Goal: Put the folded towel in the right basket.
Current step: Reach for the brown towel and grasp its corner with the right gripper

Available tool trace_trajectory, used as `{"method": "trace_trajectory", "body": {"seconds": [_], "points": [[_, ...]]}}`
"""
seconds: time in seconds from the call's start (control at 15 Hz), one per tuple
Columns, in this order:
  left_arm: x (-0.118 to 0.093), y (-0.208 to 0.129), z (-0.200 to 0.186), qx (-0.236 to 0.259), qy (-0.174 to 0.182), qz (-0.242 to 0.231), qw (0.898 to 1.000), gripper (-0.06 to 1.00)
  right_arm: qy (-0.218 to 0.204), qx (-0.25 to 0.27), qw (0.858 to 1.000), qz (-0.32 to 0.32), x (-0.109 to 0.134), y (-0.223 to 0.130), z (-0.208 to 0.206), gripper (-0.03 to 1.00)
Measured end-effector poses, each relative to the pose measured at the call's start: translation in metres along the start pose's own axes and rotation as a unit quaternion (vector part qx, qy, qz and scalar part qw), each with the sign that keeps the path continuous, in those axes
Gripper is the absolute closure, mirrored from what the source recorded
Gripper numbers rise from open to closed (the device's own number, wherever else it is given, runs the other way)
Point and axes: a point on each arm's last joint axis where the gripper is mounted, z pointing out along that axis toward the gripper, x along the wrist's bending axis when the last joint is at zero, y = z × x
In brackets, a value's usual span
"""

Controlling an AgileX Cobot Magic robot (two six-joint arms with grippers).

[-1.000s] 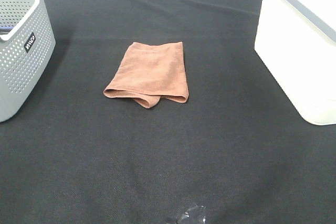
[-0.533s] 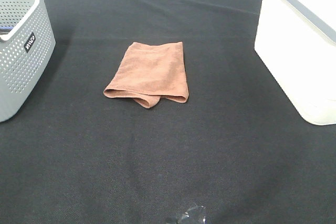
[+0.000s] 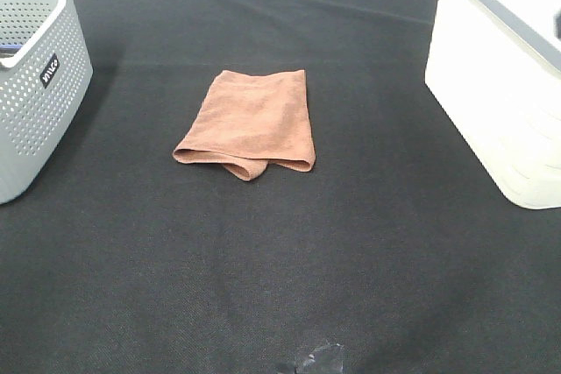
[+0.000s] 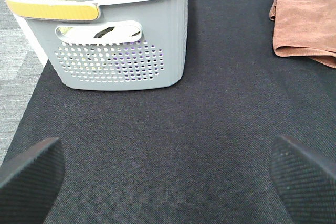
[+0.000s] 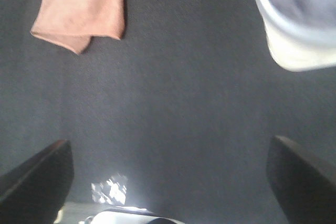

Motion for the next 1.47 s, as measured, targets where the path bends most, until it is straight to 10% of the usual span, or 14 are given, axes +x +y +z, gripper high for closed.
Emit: {"method": "trace_trajectory", "body": {"seconds": [0.4,0.87,1.47], "points": [[0.0,0.0,0.0,0.0,0.0,0.0,1.0,-0.05,0.079,-0.005,0.997,-0.011,0.013,0.057,0.043,0.01],[0.0,0.0,0.0,0.0,0.0,0.0,1.0,-0.05,0.174,0.044,0.982,-0.064,0.093,0.127,0.196,0.01],[0.0,0.0,0.0,0.0,0.0,0.0,1.0,-0.05,0.214,0.092,0.972,-0.02,0.086,0.141,0.323,0.01]]}}
